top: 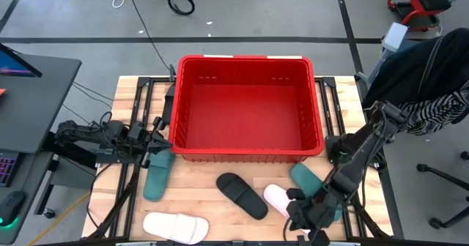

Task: Pick and place slides into bin
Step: Put the right green slides into the red bin

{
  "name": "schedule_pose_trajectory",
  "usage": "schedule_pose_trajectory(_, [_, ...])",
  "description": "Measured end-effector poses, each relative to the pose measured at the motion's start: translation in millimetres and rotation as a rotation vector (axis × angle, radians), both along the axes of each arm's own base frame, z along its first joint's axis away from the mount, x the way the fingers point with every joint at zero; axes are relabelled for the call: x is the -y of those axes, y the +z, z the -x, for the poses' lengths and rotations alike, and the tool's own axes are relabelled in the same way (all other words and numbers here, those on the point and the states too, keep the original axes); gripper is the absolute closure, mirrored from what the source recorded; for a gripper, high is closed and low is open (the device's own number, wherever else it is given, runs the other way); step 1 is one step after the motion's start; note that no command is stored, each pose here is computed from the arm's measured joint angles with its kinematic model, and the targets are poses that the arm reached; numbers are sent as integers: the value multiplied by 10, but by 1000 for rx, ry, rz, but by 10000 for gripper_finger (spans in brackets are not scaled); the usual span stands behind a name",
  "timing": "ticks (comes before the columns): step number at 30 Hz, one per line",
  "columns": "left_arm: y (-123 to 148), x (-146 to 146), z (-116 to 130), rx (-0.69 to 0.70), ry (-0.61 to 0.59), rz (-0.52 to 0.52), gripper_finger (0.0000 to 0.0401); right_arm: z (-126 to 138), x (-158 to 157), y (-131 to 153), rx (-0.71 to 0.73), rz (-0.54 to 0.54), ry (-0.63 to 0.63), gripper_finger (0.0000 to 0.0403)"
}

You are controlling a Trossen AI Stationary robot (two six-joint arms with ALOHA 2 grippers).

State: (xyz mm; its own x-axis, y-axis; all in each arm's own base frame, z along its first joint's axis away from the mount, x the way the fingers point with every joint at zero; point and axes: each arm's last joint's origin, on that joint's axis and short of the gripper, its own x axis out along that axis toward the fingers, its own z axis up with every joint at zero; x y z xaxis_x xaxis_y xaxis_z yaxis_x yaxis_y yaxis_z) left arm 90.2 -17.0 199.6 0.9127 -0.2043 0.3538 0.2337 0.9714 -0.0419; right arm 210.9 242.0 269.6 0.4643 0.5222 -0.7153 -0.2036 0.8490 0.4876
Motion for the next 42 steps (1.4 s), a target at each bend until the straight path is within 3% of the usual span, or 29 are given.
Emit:
schedule_pose_trajectory(5, [-2, 0, 0, -3, -4, 9, 371, 63, 40, -204, -254, 46, -159, 378])
schedule_pose_trajectory(9, [-3, 0, -1, -9, -11, 27, 370, 89, 15, -291, -408, 12, -191, 352])
schedule_pose_trajectory(14, [34, -2, 14, 44, 11, -21, 378, 114, -132, -411, -503, -40, -249, 312])
schedule_pose_trajectory(19, [55, -4, 22, 69, 15, -26, 382, 297, -276, -507, -603, -21, -291, 300])
schedule_pose_trajectory(27, [55, -4, 23, 65, 7, -7, 371, 550, -180, -562, -641, 221, -254, 284])
schedule_pose_trajectory(34, [44, -3, 18, 49, -3, 13, 375, 525, 1, -545, -478, 447, -141, 214])
schedule_pose_trajectory(38, [39, -2, 16, 38, -11, 31, 381, 527, 136, -551, -492, 569, -192, 177])
schedule_pose_trajectory(42, [39, -2, 16, 37, -13, 35, 383, 507, 202, -542, -502, 609, -192, 158])
